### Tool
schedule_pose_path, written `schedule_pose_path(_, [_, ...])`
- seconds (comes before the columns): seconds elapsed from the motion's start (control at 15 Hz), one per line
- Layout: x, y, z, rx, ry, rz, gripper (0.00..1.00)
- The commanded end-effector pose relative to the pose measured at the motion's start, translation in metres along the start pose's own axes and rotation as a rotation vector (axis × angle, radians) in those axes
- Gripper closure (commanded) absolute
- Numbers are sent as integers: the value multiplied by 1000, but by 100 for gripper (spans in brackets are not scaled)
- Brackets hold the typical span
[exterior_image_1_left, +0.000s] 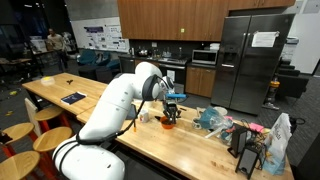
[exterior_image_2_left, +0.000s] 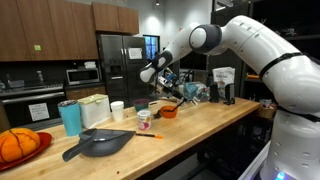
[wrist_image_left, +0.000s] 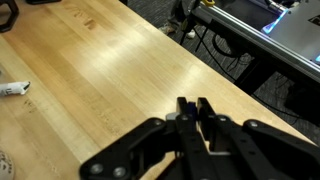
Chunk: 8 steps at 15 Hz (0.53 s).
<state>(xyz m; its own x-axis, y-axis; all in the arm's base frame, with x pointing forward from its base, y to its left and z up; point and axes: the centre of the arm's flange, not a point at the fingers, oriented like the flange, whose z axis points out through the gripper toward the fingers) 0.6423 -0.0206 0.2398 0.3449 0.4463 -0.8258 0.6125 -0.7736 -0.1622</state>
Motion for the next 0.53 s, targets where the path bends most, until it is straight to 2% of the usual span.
schedule_pose_path(0.0, [2,1,-11,-7,19,14,96])
schedule_pose_path(0.47, [15,3,-16,-22,12,7,96])
